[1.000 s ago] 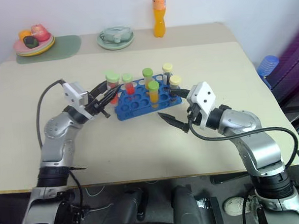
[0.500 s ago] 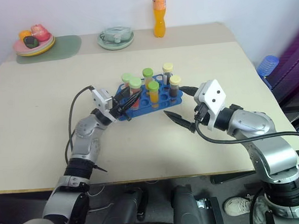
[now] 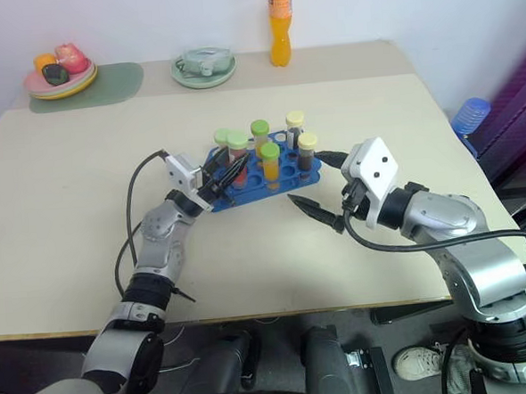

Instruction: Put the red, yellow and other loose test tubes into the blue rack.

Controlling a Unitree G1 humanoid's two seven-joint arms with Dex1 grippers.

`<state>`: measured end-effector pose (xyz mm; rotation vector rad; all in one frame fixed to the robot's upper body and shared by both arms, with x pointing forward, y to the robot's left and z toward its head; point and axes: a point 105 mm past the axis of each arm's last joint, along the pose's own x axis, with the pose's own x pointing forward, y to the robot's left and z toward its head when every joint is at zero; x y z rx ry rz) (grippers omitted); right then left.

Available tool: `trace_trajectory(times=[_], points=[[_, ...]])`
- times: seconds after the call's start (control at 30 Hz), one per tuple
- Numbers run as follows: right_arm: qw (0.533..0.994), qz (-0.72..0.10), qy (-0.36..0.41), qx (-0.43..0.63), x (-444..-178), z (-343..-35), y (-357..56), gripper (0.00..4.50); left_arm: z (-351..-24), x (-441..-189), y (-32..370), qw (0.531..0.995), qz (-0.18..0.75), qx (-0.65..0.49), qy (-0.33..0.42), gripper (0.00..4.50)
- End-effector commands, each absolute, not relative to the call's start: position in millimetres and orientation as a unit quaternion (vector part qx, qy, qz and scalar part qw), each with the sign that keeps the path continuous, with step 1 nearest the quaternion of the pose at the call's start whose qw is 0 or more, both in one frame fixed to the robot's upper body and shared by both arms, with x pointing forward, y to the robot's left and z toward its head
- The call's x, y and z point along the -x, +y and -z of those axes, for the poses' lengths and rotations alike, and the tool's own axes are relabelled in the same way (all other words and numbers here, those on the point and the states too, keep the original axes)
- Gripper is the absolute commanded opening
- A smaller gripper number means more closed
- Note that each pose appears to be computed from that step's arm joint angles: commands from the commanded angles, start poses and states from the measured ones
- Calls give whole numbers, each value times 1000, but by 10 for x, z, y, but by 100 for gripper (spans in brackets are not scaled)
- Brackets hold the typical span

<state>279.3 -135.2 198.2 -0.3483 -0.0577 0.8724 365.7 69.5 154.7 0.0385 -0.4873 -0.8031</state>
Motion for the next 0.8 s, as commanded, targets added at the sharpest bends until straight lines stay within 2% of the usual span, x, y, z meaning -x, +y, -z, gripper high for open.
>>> trace_trajectory(times=[0.03, 0.33, 0.8], points=[[887, -420, -53, 182, -2760, -2129, -1345, 450, -1502, -3651, 660, 895, 388, -17, -222, 77], [889, -416, -52, 185, -2747, -2129, -1366, 450, -1398, -3558, 714, 891, 406, -15, -203, 77], [890, -414, -51, 183, -2743, -2114, -1371, 450, -1180, -3669, 857, 907, 383, -17, -177, 77]])
